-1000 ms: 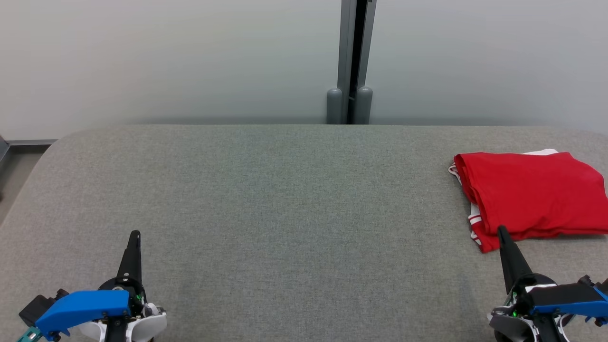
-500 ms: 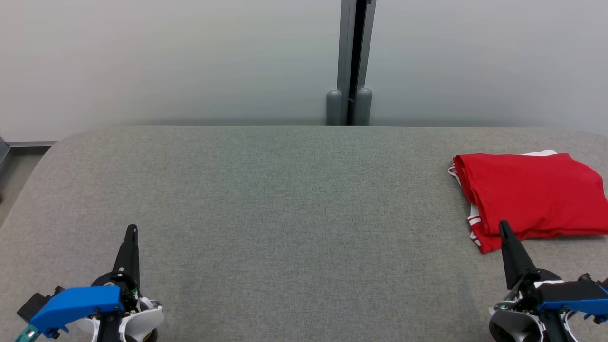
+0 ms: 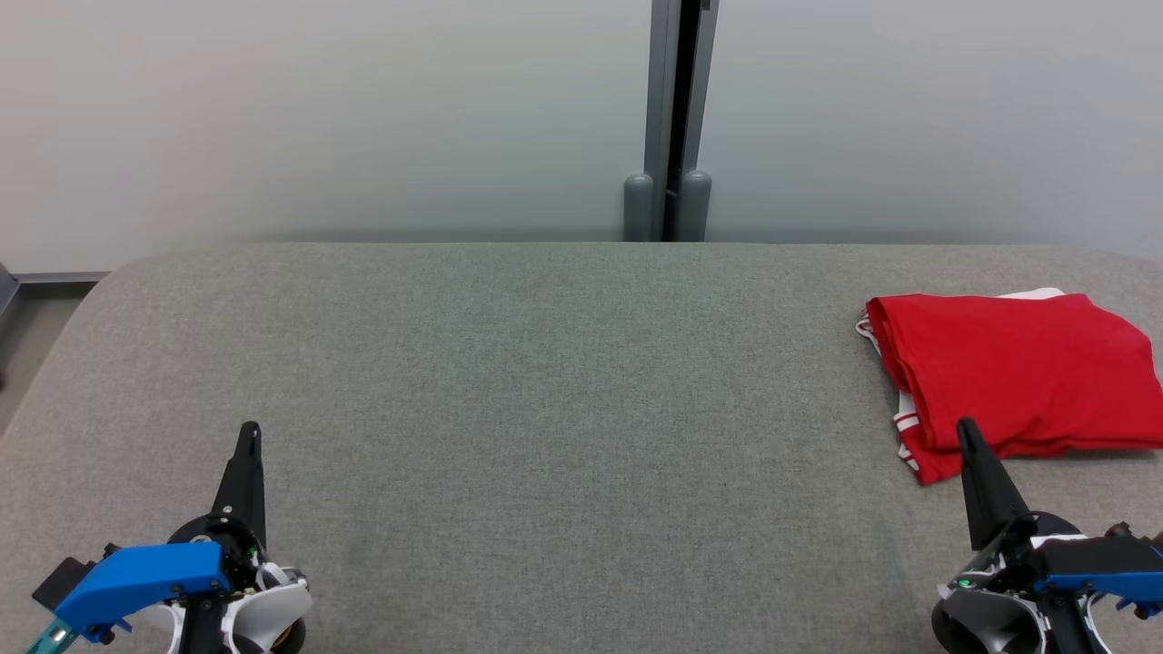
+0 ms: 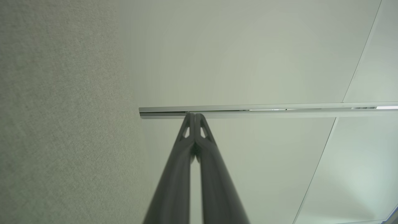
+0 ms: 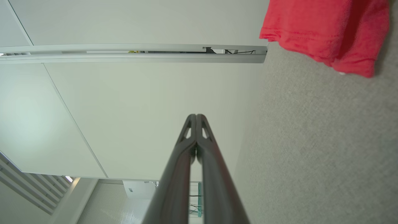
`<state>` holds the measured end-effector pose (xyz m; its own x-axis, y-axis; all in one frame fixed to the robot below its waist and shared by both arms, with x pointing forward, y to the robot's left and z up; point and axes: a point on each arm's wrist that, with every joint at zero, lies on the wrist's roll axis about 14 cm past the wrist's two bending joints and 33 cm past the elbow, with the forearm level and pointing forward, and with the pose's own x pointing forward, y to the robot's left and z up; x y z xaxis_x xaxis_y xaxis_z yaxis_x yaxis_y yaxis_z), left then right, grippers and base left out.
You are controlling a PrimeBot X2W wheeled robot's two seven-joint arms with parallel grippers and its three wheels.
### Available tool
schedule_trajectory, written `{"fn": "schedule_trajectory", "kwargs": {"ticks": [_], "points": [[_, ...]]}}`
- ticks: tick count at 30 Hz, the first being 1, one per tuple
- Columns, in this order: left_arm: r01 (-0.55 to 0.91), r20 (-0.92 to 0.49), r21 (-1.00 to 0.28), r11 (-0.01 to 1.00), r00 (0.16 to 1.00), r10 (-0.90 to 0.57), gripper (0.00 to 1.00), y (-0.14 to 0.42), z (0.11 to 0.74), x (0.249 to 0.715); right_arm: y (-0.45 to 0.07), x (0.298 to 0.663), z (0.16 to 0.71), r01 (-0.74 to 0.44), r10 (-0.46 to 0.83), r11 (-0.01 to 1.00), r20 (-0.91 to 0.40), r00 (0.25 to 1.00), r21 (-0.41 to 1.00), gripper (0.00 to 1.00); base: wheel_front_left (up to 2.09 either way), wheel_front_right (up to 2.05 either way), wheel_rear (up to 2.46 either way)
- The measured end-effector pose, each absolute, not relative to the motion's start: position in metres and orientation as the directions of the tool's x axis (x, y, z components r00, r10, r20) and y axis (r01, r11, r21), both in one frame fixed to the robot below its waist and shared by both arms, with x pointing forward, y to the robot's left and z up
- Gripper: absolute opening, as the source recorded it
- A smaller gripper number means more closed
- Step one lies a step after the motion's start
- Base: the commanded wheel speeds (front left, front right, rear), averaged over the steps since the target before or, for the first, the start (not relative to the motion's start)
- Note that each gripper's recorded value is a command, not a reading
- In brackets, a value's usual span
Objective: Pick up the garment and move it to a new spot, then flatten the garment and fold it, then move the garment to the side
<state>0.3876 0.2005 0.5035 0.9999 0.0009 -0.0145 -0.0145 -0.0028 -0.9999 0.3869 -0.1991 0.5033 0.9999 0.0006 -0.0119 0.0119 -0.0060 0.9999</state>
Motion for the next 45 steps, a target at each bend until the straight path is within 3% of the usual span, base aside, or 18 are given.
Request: {"fn": "schedule_trajectory", "kwargs": {"ticks": [45], "points": [[-0.014, -0.014, -1.0, -0.003, 1.0, 0.001, 0.0, 0.2005, 0.5035, 0.3876, -0.1991, 0.3871, 0.5034, 0.012, 0.001, -0.006, -0.012, 1.0, 1.0, 0.0, 0.0, 0.0, 0.0]]}}
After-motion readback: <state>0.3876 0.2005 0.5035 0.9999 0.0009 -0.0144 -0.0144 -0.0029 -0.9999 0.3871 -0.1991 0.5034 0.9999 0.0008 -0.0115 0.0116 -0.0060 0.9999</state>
